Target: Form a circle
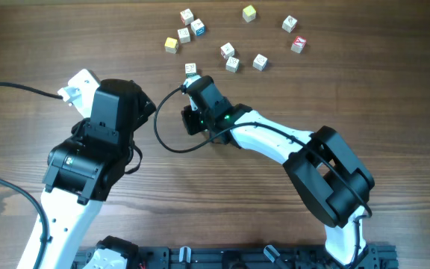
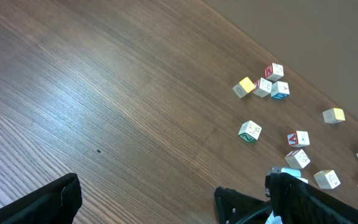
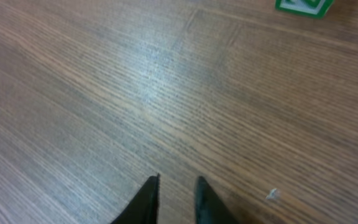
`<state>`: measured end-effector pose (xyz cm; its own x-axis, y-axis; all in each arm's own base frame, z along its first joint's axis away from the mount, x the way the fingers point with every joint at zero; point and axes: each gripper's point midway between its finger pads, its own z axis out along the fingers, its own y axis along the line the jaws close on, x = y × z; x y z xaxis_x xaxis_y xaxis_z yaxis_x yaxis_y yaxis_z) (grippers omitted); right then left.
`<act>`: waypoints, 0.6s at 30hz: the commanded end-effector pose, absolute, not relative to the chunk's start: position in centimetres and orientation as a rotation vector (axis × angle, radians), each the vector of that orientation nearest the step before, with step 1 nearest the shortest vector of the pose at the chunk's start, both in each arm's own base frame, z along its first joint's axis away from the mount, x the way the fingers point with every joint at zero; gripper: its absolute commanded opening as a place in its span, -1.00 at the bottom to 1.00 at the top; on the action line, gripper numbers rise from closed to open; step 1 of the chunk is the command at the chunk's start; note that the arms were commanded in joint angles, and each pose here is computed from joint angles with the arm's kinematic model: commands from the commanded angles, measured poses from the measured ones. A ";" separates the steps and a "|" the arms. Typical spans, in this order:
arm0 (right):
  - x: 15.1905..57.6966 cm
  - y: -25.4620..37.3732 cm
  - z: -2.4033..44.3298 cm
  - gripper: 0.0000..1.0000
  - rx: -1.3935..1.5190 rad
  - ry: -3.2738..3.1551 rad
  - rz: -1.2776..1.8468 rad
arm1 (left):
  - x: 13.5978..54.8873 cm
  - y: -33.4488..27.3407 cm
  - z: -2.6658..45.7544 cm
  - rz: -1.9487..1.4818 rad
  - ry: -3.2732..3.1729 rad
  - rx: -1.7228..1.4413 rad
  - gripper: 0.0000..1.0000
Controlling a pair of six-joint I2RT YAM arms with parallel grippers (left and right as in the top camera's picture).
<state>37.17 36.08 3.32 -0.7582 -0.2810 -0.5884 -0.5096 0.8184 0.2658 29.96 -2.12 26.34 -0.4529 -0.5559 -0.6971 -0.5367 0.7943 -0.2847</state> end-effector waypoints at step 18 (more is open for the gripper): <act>35.9 36.5 2.3 -0.86 -0.701 2.465 0.446 | 30.2 -1.7 26.8 -0.006 2.128 -0.803 1.00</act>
<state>35.10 36.68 2.46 -0.7338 -0.3763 -0.5656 -0.5661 0.7989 0.2030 29.96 -2.13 26.33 -0.4531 -0.5560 -0.6969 -0.5365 0.7943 -0.2849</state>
